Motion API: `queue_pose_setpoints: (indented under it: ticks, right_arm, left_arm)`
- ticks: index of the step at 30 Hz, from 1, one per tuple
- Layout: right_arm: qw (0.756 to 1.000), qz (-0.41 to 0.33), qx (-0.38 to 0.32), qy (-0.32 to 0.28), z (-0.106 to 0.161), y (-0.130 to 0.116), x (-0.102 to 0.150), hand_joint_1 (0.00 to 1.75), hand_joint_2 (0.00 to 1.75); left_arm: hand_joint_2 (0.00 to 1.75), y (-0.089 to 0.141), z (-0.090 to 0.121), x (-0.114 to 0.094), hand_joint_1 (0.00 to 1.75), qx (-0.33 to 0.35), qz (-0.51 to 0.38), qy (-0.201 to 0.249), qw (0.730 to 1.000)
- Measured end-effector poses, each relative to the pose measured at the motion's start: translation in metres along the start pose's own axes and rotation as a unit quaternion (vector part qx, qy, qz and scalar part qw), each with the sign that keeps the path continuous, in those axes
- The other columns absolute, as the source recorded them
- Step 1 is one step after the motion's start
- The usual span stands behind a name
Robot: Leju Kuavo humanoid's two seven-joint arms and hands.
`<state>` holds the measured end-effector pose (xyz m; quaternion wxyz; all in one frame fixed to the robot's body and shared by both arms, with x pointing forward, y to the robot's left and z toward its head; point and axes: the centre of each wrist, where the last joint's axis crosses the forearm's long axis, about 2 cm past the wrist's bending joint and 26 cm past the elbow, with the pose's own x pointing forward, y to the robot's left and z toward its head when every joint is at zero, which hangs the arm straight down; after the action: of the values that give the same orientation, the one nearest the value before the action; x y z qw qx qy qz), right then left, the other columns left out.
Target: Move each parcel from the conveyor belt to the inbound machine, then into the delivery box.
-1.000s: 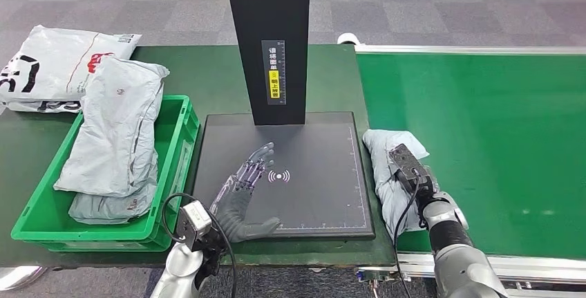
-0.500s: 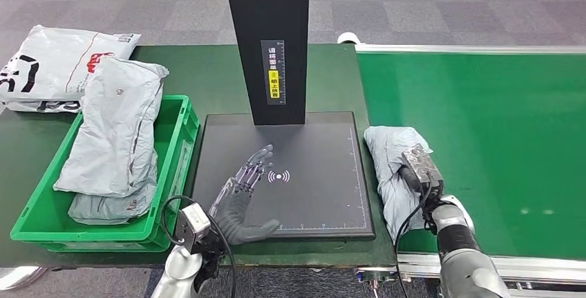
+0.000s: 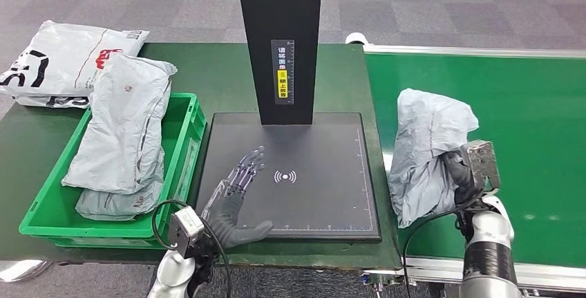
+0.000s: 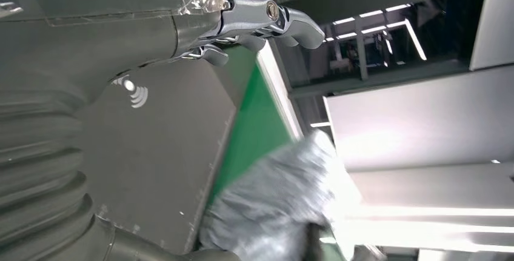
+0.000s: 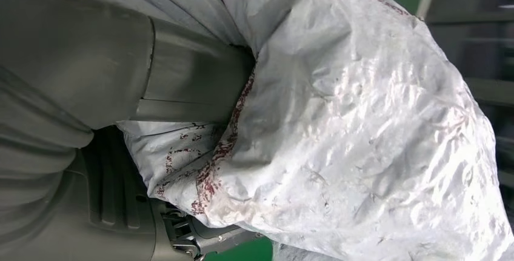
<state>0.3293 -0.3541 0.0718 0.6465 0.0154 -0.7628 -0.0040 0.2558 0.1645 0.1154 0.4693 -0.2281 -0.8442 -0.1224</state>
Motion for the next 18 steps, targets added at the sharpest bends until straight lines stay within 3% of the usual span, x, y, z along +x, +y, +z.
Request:
queue_pose_setpoints:
  ticks: [13, 18]
  right_arm:
    - [0.992, 0.047, -0.029, -0.117, 0.037, -0.016, 0.048, 1.75, 1.75]
    - [0.988, 0.111, -0.017, -0.103, 0.027, 0.005, 0.065, 1.75, 1.75]
  left_arm:
    - [1.75, 0.003, 0.001, 0.002, 0.0, 0.01, -0.011, 0.013, 1.0]
    - [1.75, 0.003, 0.0, 0.002, 0.0, 0.01, -0.011, 0.018, 1.0]
